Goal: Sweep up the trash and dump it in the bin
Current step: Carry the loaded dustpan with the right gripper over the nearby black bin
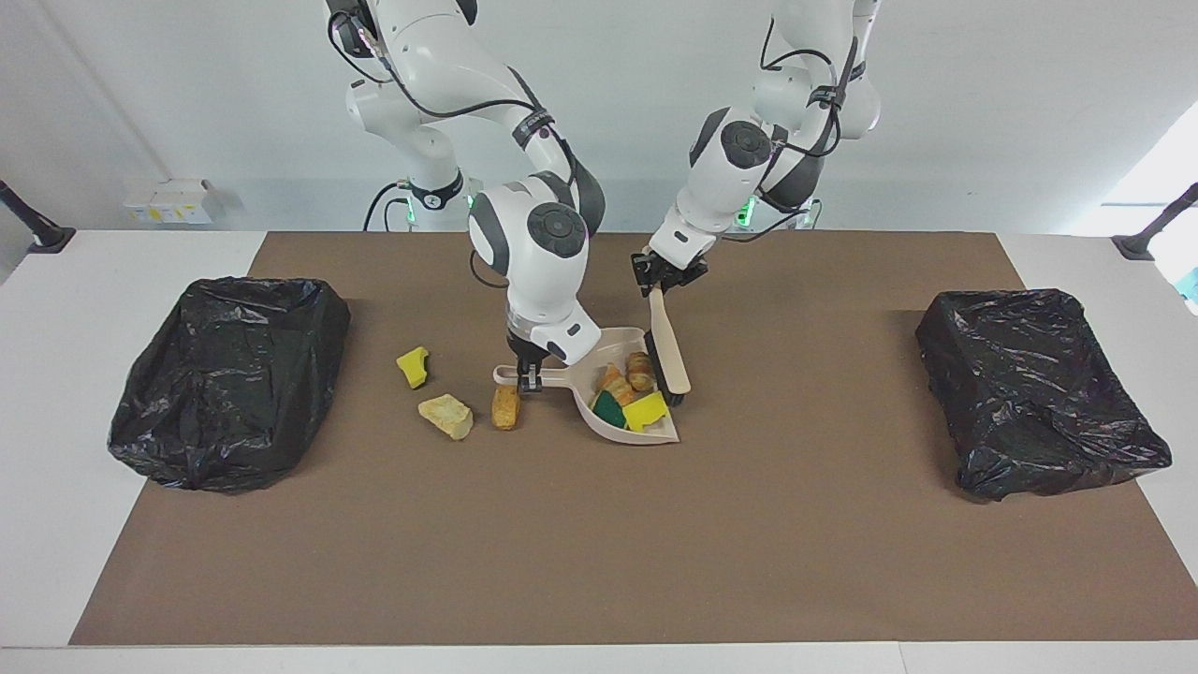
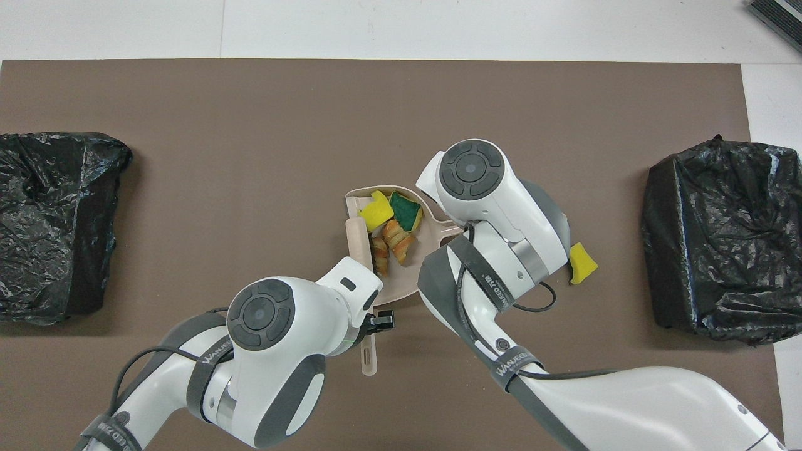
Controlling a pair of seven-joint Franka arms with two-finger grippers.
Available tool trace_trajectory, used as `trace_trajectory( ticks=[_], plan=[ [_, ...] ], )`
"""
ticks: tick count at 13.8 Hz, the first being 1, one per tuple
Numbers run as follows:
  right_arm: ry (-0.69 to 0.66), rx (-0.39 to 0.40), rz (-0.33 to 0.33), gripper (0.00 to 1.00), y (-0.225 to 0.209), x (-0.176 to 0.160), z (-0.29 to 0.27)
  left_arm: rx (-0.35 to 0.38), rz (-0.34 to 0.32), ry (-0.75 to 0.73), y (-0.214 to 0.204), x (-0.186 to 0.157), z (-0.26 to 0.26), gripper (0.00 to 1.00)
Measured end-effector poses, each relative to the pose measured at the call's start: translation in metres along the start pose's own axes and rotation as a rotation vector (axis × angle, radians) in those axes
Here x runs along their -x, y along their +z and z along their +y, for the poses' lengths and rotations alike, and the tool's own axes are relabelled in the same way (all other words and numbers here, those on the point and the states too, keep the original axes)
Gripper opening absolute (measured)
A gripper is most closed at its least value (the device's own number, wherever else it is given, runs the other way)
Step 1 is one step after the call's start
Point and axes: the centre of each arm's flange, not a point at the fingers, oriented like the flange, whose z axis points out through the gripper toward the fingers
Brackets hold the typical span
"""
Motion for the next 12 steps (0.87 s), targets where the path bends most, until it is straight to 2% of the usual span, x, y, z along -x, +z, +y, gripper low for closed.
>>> trace_trajectory(
  ticks=[5,8,12],
  plan=[
    [0.108,-0.025,0.107,0.32,-0.014,0.034,0.008,0.022,0.016,-0.065,-0.049,-0.024,-0.027,0.26],
    [0.135,-0.015,0.13,0.32,-0.023,0.051,0.012,0.009,0.05,-0.075,-0.088,-0.035,-0.041,0.26],
    [0.161,0.014,0.149,0.32,-0.042,0.093,0.02,-0.021,0.041,-0.053,-0.089,-0.03,-0.039,0.26]
  ],
)
